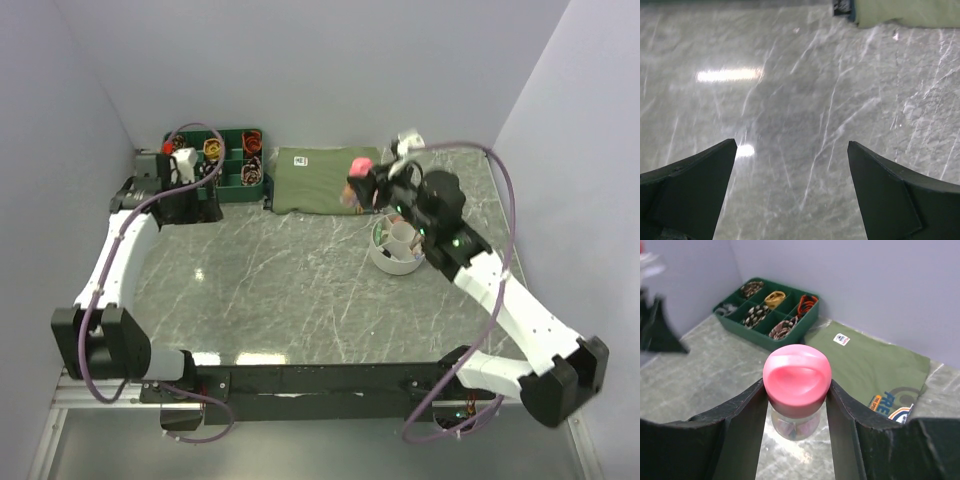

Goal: Sort the stationery into containers
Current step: Place the stationery in the storage box.

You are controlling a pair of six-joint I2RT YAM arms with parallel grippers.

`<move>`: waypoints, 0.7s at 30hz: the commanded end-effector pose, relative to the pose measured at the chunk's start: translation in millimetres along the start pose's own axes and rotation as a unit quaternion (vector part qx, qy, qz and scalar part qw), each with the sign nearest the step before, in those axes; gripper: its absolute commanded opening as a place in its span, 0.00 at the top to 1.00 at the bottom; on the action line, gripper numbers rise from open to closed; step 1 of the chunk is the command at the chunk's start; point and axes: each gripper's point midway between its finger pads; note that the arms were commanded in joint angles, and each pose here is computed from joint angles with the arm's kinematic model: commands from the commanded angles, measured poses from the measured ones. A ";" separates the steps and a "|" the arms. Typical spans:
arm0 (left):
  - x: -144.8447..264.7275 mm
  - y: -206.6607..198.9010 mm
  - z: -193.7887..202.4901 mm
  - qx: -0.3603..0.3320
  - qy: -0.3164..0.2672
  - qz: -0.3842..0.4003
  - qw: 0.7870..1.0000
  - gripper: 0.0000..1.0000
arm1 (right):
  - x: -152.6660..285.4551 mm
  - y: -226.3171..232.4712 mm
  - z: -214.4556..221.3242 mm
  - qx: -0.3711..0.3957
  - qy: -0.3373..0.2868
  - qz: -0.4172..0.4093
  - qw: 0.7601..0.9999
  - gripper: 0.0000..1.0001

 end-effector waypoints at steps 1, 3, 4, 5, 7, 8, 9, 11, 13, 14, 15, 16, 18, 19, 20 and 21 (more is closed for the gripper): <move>-16.7 -28.5 -41.8 -0.060 -0.038 0.034 0.997 0.01 | 23.6 -6.3 4.1 0.058 -0.061 0.007 0.996 1.00; -25.3 -34.9 -48.9 -0.065 -0.041 0.038 0.996 0.01 | 34.5 -13.6 10.6 0.076 -0.064 0.024 0.995 1.00; -35.5 -36.2 -50.7 -0.066 -0.036 0.038 0.996 0.00 | 45.5 -16.2 15.5 0.083 -0.080 0.035 0.993 1.00; -37.1 -38.2 -58.2 -0.074 -0.042 0.035 0.996 0.00 | 51.0 -19.8 17.4 0.090 -0.089 0.046 0.991 1.00; -51.7 -43.5 -58.6 -0.084 -0.030 0.034 0.995 0.01 | 62.5 -26.2 23.5 0.119 -0.111 0.065 0.985 1.00; -52.6 -47.1 -66.0 -0.090 -0.036 0.035 0.995 0.00 | 65.6 -30.0 25.2 0.129 -0.116 0.076 0.982 1.00; -56.4 -52.6 -66.4 -0.094 -0.034 0.035 0.994 0.00 | 67.7 -33.2 27.4 0.150 -0.119 0.084 0.978 1.00; -63.5 -59.8 -70.2 -0.100 -0.033 0.037 0.994 0.01 | 70.7 -40.9 33.7 0.168 -0.122 0.106 0.972 1.00; -68.7 -70.1 -69.7 -0.114 -0.032 0.039 0.992 0.00 | 72.0 -50.2 38.5 0.177 -0.115 0.125 0.969 1.00; -69.4 -73.5 -69.5 -0.120 -0.034 0.039 0.991 0.01 | 73.2 -57.0 40.4 0.178 -0.111 0.134 0.969 1.00; -70.8 -81.8 -66.6 -0.129 -0.032 0.041 0.990 0.00 | 73.7 -59.7 42.3 0.179 -0.109 0.137 0.968 1.00; -72.2 -85.5 -64.7 -0.135 -0.031 0.042 0.989 0.01 | 73.0 -61.8 46.8 0.180 -0.101 0.138 0.969 1.00; -74.2 -95.2 -59.5 -0.147 -0.028 0.047 0.988 0.00 | 73.8 -71.1 52.0 0.174 -0.087 0.153 0.969 1.00; -74.9 -96.2 -59.1 -0.150 -0.028 0.046 0.987 0.01 | 73.0 -74.9 56.1 0.171 -0.075 0.159 0.969 1.00; -75.4 -98.7 -57.2 -0.152 -0.026 0.048 0.987 0.01 | 73.4 -81.7 59.8 0.169 -0.066 0.169 0.969 1.00; -75.7 -102.6 -55.8 -0.155 -0.025 0.051 0.986 0.00 | 73.6 -86.3 60.0 0.167 -0.060 0.177 0.968 1.00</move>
Point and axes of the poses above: each gripper's point midway between its finger pads, its own x axis back along the fingers, its own y axis along the line the jaws close on, z = x × y, and after that the axes turned 5 degrees about x, right-handed
